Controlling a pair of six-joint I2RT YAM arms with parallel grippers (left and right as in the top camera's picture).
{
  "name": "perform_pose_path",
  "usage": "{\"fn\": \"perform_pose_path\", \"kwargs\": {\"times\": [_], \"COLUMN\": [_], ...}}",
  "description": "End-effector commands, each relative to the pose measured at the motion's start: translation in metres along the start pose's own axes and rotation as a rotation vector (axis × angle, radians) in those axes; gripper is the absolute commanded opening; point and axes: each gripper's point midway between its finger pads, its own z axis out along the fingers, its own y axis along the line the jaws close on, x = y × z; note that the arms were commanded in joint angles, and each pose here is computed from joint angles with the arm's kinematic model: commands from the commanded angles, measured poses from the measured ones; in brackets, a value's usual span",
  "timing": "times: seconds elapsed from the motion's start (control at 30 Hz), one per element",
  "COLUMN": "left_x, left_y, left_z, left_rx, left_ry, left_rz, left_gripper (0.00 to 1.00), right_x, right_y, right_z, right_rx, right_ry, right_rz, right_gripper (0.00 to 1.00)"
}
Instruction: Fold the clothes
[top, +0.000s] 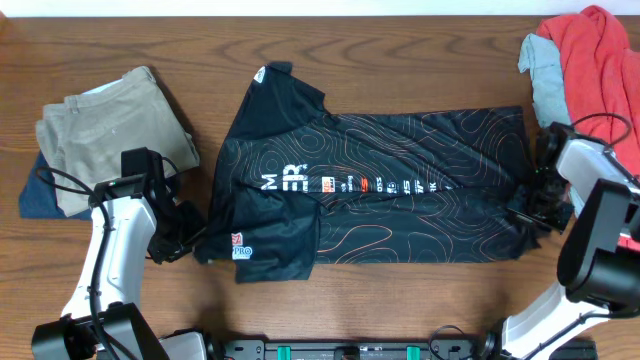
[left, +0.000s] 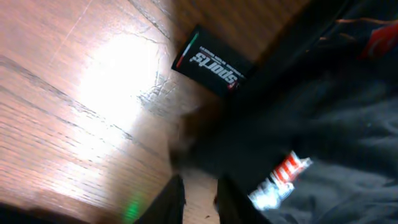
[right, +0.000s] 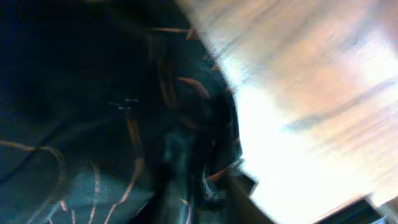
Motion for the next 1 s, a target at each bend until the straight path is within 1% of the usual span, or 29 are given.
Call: {"fn": "perform_pose_path", "kwargs": {"times": [0.0, 0.17, 0.23, 0.33, 0.4, 0.5, 0.6, 0.8, 0.97], "left_x": [-0.002, -0.002, -0.001, 0.003, 0.008, 0.014, 0.027, 0.061, 0.091], "left_y": [0.004, 0.002, -0.001, -0.014, -0.029, -0.046, -0.060, -0.096, -0.118], "left_z": [-0.002, -0.004, -0.006, -0.011, -0.016, -0.019, -0.017, -0.011, -0.002], "left_rx": [-0.016, -0.005, 0.014, 0.091, 0.171, 0.225, 0.220, 0.222, 0.204], "left_ry": [-0.014, -0.018, -0.019, -0.018, -0.014, -0.015, 0.000, 0.017, 0.032], "left_rz": [0.022, 0.039, 0.058, 0.098, 0.155, 0.239, 0.341, 0.570, 0.747], "left_gripper": [0.26, 0.28, 0.28, 0.29, 0.30, 0.32, 0.33, 0.47, 0.49], "right_x": [-0.007, -0.011, -0.010, -0.007, -0.003, 0.004, 0.008, 0.015, 0.017], "right_y": [-0.015, -0.017, -0.011, 0.014, 0.034, 0.053, 0.059, 0.068, 0.072], "right_z": [-0.017, -0.039, -0.047, -0.058, -0.066, -0.075, -0.077, -0.078, -0.079], "right_rx": [-0.023, -0.097, -0.150, -0.303, -0.423, -0.536, -0.547, -0.542, -0.539], "right_ry": [-0.067, -0.135, -0.149, -0.149, -0.140, -0.131, -0.128, -0.127, -0.126], "right_rz": [0.078, 0.113, 0.092, 0.005, -0.075, -0.168, -0.198, -0.250, -0.269], "right_gripper": [0.99, 0.99, 0.99, 0.99, 0.99, 0.99, 0.99, 0.99, 0.99]}}
